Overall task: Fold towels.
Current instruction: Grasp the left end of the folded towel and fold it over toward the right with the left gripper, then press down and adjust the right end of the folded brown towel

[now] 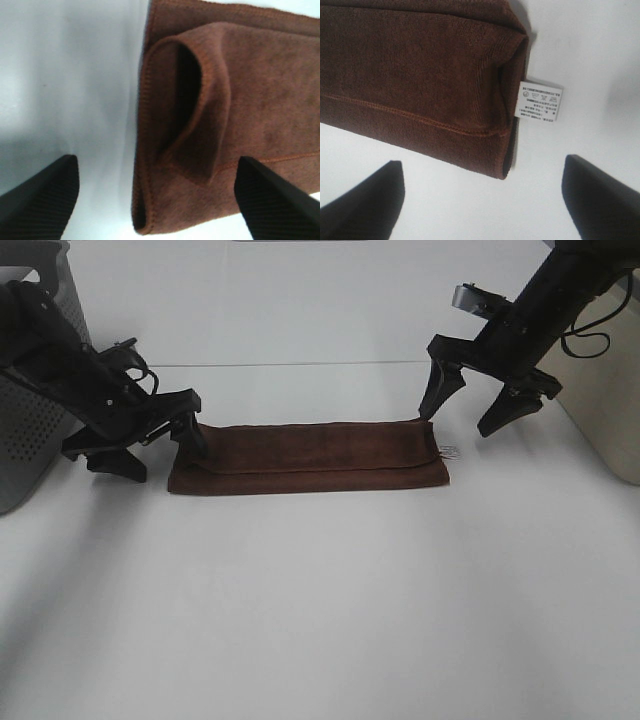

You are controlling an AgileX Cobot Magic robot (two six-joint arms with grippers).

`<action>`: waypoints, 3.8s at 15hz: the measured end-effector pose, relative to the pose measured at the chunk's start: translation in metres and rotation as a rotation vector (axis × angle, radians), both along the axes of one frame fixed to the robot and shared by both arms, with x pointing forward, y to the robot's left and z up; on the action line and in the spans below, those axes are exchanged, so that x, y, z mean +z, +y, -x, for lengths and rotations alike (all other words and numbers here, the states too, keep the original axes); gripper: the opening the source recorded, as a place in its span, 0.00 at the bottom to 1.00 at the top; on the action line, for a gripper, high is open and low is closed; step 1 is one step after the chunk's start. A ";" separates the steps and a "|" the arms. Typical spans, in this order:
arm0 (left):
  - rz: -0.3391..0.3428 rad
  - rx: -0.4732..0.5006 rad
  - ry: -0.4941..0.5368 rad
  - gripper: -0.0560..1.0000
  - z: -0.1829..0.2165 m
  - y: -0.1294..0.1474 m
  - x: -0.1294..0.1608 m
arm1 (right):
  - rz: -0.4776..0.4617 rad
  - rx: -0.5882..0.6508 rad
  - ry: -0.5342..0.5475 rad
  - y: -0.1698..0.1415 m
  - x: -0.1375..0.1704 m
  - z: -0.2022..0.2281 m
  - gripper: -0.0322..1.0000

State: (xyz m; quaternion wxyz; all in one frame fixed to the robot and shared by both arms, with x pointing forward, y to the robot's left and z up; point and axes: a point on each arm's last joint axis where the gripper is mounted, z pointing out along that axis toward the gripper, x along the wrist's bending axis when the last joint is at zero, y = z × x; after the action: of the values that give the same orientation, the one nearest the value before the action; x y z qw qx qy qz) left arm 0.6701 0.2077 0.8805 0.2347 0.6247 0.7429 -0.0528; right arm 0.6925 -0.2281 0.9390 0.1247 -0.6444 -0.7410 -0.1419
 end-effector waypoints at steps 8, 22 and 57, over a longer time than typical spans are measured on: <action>0.072 -0.020 -0.007 0.52 -0.019 -0.009 -0.008 | -0.009 -0.007 -0.006 0.001 0.000 -0.001 0.81; -0.189 -0.123 -0.006 0.06 -0.031 0.008 0.101 | -0.014 -0.016 -0.019 0.001 0.001 -0.002 0.81; 0.083 -0.188 -0.176 0.78 -0.045 -0.071 0.104 | -0.771 0.015 0.085 0.109 -0.080 -0.002 0.77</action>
State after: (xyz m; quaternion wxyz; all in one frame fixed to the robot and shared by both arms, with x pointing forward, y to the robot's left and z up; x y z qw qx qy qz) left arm 0.7153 0.1368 0.9842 0.3187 0.6836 0.6547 -0.0502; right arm 0.6950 -0.1190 0.8589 0.3894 -0.5500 -0.6321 -0.3825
